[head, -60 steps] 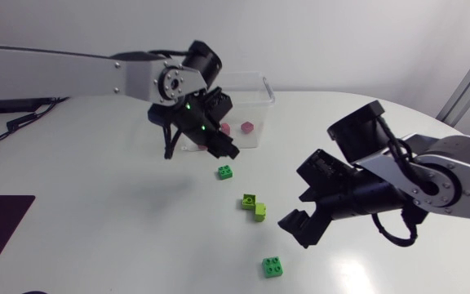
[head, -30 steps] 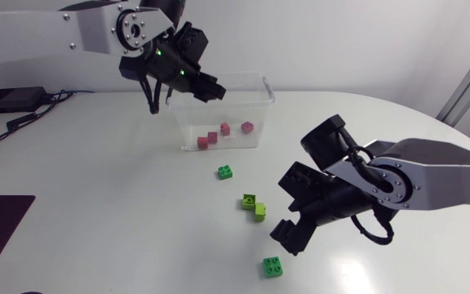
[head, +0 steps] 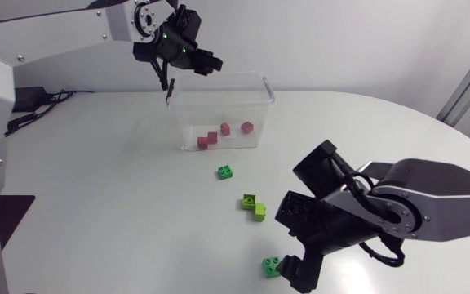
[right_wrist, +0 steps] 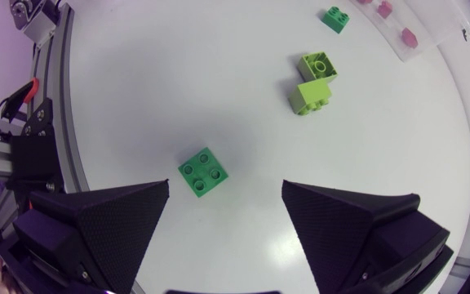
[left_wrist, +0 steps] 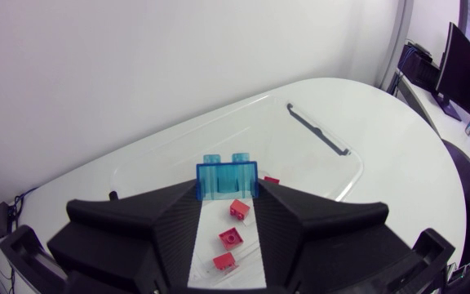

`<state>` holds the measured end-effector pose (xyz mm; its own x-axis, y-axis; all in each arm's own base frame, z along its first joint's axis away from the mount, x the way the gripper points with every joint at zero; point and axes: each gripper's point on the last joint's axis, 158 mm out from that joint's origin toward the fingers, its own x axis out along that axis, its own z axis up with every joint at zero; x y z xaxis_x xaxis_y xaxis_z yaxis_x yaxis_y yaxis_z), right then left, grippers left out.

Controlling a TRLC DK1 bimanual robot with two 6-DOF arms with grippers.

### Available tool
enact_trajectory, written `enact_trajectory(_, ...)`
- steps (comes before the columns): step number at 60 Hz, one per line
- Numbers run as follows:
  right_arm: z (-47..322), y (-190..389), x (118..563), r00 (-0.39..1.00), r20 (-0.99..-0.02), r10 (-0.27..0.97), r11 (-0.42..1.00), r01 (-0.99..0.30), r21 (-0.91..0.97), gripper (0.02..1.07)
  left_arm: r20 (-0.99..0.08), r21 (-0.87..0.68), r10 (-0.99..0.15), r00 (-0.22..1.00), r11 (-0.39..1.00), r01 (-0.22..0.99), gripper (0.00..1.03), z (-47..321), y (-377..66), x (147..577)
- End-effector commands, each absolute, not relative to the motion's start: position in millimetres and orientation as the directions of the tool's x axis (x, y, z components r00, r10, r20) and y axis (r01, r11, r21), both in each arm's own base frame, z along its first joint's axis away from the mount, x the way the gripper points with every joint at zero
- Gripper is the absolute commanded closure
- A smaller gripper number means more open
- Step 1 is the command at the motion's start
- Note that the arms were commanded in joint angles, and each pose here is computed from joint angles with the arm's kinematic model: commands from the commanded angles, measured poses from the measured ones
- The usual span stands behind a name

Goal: Place the duplo bricks in the container

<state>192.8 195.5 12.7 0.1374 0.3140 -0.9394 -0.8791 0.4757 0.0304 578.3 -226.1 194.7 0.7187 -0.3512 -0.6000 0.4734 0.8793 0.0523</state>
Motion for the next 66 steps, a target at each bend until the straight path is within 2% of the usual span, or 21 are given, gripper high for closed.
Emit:
enact_trajectory(1,2.7,190.8,183.8,0.097,-0.955,0.279,0.411,-0.911,0.027,0.07,-0.608,0.034,-0.337,0.719,0.894,0.447,0.81,182.9,-220.3,591.1)
enact_trajectory(23,-18.0,203.1,171.1,0.017,-0.976,0.217,0.264,-0.964,0.042,0.07,-0.610,0.036,-0.294,0.736,0.917,0.396,0.80,158.0,-207.9,617.3)
enact_trajectory(32,-21.6,207.7,172.8,0.007,-0.978,0.207,0.235,-0.971,0.043,0.11,-0.607,0.042,-0.280,0.744,0.923,0.381,0.77,153.6,-205.6,625.2)
enact_trajectory(38,-27.1,208.9,173.7,-0.001,-0.982,0.190,0.221,-0.974,0.044,0.12,-0.611,0.041,-0.268,0.745,0.929,0.368,0.55,147.1,-202.4,630.1)
enact_trajectory(40,-29.4,208.7,173.3,-0.006,-0.983,0.183,0.216,-0.975,0.046,0.13,-0.613,0.041,-0.267,0.743,0.929,0.368,0.41,145.2,-202.5,630.2)
enact_trajectory(44,-33.3,208.1,172.7,-0.015,-0.985,0.174,0.204,-0.978,0.051,0.14,-0.612,0.042,-0.266,0.745,0.929,0.367,0.29,145.9,-202.2,630.5)
enact_trajectory(52,-41.3,205.4,170.7,-0.029,-0.989,0.148,0.190,-0.980,0.057,0.17,-0.609,0.043,-0.265,0.748,0.930,0.364,0.18,148.2,-200.4,631.5)
enact_trajectory(56,-44.0,204.4,171.6,-0.024,-0.990,0.140,0.191,-0.980,0.051,0.28,-0.606,0.043,-0.264,0.750,0.931,0.363,0.17,150.2,-199.4,631.6)
enact_trajectory(60,-43.9,204.0,170.9,-0.025,-0.990,0.141,0.191,-0.980,0.052,0.44,-0.602,0.043,-0.263,0.754,0.932,0.360,0.15,153.1,-197.4,632.0)
enact_trajectory(66,-40.3,204.0,170.2,-0.016,-0.989,0.150,0.197,-0.979,0.046,0.76,-0.589,0.041,-0.265,0.764,0.934,0.355,0.14,166.1,-194.9,629.9)
